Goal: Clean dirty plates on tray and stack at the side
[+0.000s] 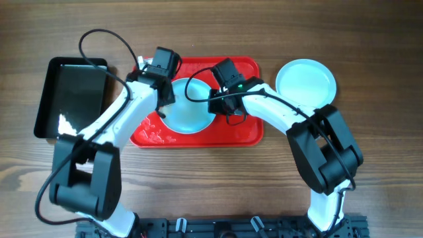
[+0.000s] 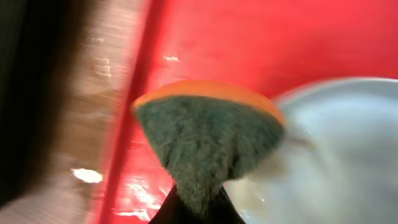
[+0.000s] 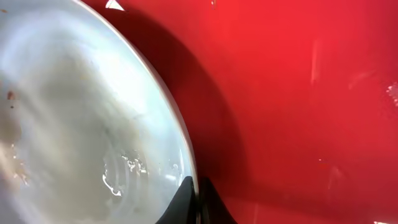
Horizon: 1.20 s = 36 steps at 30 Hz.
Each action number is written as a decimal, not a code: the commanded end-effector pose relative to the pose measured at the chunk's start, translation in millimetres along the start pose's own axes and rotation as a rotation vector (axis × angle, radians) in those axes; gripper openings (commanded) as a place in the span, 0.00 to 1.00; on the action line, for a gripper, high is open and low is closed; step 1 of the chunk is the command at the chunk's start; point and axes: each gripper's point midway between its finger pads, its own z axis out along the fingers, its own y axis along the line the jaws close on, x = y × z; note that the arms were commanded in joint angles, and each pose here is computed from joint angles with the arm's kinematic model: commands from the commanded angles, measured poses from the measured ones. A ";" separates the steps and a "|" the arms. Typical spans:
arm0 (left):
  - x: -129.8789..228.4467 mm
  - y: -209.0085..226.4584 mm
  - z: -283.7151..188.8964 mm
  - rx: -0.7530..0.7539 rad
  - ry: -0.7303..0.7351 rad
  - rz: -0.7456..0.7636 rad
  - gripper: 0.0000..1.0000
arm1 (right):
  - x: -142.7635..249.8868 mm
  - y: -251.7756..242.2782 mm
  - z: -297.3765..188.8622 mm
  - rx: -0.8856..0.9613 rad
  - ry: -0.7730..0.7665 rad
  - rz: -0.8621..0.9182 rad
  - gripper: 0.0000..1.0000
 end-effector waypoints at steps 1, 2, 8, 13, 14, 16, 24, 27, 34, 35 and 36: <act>31.1 -67.7 0.4 0.364 0.181 -0.025 0.04 | 0.7 -12.8 5.7 0.053 -0.004 0.007 0.04; 36.8 -82.3 2.7 0.437 0.219 -0.016 0.04 | 1.0 -12.3 5.8 0.050 -0.002 0.007 0.04; 51.3 -93.1 37.3 0.406 0.255 0.008 0.04 | 1.3 -12.1 5.8 0.048 -0.001 0.006 0.04; 9.8 -3.1 68.9 -0.037 0.048 -0.033 0.04 | 2.1 -12.6 5.8 0.051 0.002 0.004 0.04; 6.2 11.1 70.5 -0.082 0.041 -0.045 0.04 | 2.0 -12.7 5.8 0.051 0.002 0.004 0.04; 4.3 40.9 75.4 -0.137 0.066 -0.093 0.04 | 2.1 -12.7 5.8 0.051 0.002 0.004 0.04; -63.6 89.7 -47.5 -0.090 -0.245 -0.260 0.04 | -22.5 -2.8 -15.7 0.061 -0.082 -0.084 0.04; -69.3 109.4 -92.8 -0.063 -0.330 -0.313 0.04 | -47.0 -1.2 -54.6 0.136 -0.169 -0.173 0.04; -51.7 151.9 -57.4 0.010 -0.148 -0.466 0.04 | -109.8 9.1 -198.2 0.515 -0.431 -0.399 0.04; -49.2 157.6 -54.8 0.032 -0.126 -0.492 0.04 | -113.0 13.3 -217.1 0.594 -0.479 -0.449 0.04; -47.8 160.6 -53.2 0.067 -0.108 -0.518 0.04 | -113.2 18.4 -228.6 0.661 -0.516 -0.500 0.04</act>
